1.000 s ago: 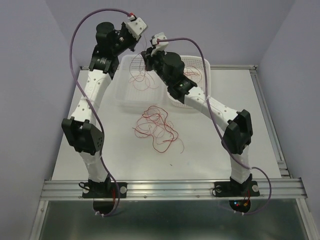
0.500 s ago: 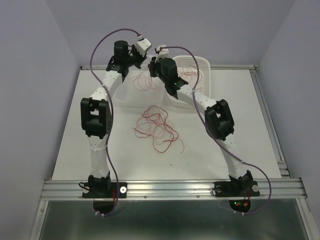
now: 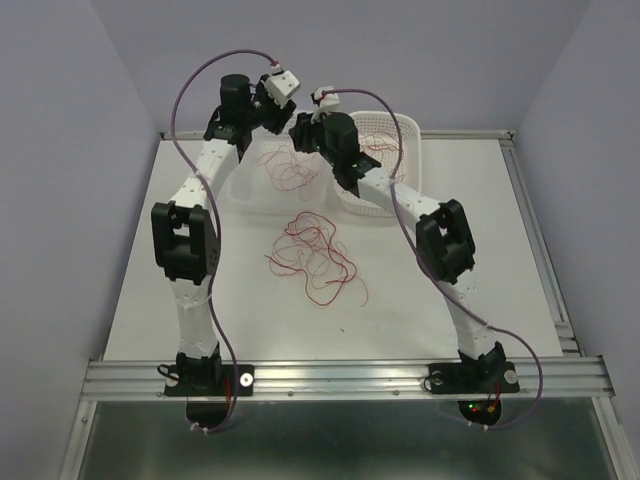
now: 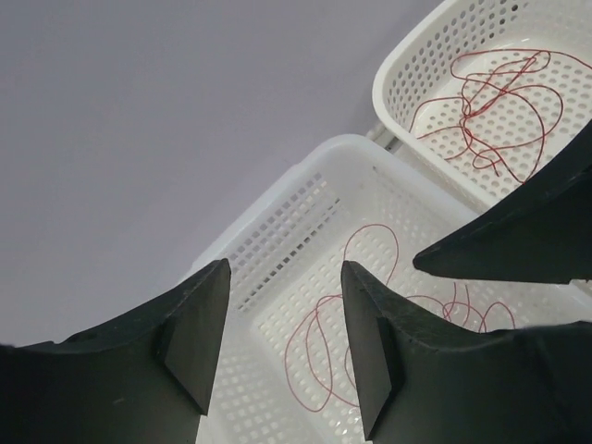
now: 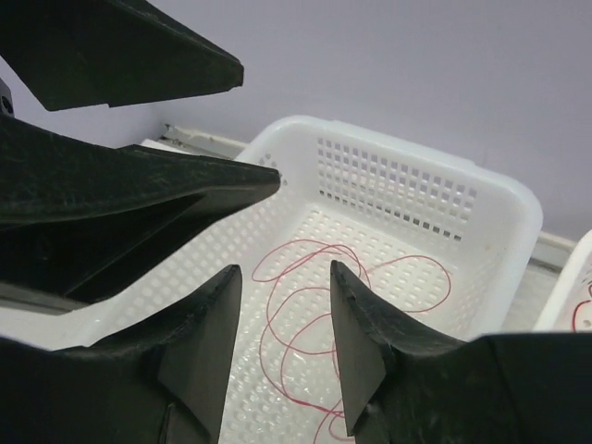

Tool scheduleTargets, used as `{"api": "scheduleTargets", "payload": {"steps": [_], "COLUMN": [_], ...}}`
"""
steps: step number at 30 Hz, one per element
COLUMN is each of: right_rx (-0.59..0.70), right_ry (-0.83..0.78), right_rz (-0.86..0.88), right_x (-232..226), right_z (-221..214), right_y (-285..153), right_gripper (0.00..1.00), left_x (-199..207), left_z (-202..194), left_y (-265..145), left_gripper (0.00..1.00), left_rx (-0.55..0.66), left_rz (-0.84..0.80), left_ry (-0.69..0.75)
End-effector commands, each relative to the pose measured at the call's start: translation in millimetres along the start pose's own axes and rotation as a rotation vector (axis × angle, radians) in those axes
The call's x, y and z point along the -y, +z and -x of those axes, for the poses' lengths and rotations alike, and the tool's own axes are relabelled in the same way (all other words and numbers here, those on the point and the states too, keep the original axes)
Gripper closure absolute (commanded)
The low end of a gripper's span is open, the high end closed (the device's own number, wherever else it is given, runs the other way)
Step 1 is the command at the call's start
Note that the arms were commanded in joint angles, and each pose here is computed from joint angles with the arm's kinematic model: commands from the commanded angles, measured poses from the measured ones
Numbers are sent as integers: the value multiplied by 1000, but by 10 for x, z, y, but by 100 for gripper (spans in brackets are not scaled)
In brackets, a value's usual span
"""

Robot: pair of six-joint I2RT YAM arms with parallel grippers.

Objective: Untangle the cables

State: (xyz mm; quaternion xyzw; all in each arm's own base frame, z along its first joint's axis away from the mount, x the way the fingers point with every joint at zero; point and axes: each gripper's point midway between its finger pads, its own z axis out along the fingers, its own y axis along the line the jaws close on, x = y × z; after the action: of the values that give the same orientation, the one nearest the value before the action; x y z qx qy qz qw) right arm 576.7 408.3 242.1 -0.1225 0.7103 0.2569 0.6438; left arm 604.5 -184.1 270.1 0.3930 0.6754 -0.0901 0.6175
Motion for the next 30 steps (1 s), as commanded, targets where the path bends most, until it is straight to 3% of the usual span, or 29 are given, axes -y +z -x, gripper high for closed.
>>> {"api": "scheduleTargets", "payload": {"steps": [1,6,9,10,12,14,19,20,23,24,30], "right_rx": [217,148,150,96,76,-28,-130,-185,-167,-205,-87], "right_ry": [-11,-43,-35,-28,-4,12,43,52,81,88,170], "right_rz": [3,-22,-32,-40,-25,-3,13,-1,-37,-68,-196], "right_x": [-154,-89,-78,-36,-72,-95,-57,10,88,177,424], "right_z": [1317,1224,1329,1087,1170,926,482,198,178,-57,74], "right_y": [-523,-768,-1021,-1080,-1340,-1595,-2201,-2341,-2674,-2794,-3326], "right_gripper": [51,48,48,48,48,49,48,47,43,43,43], "left_x": [-303,-234,-153,24,230,679,1429,1535,1954,2090,2703], "left_z": [785,566,681,553,709,560,489,496,321,239,-157], "left_y": [-569,-849,-1069,-1082,-1265,-1369,-1552,-1595,-1553,-1534,-1193], "left_gripper": [37,34,34,34,33,32,30,29,28,27,23], "left_rx": [82,-39,-15,-19,28,11,36,47,42,36,-52], "left_rz": [122,149,129,64,7,-112,-256,-274,-381,-425,-625], "left_ry": [110,142,152,145,176,175,249,257,252,245,233]}}
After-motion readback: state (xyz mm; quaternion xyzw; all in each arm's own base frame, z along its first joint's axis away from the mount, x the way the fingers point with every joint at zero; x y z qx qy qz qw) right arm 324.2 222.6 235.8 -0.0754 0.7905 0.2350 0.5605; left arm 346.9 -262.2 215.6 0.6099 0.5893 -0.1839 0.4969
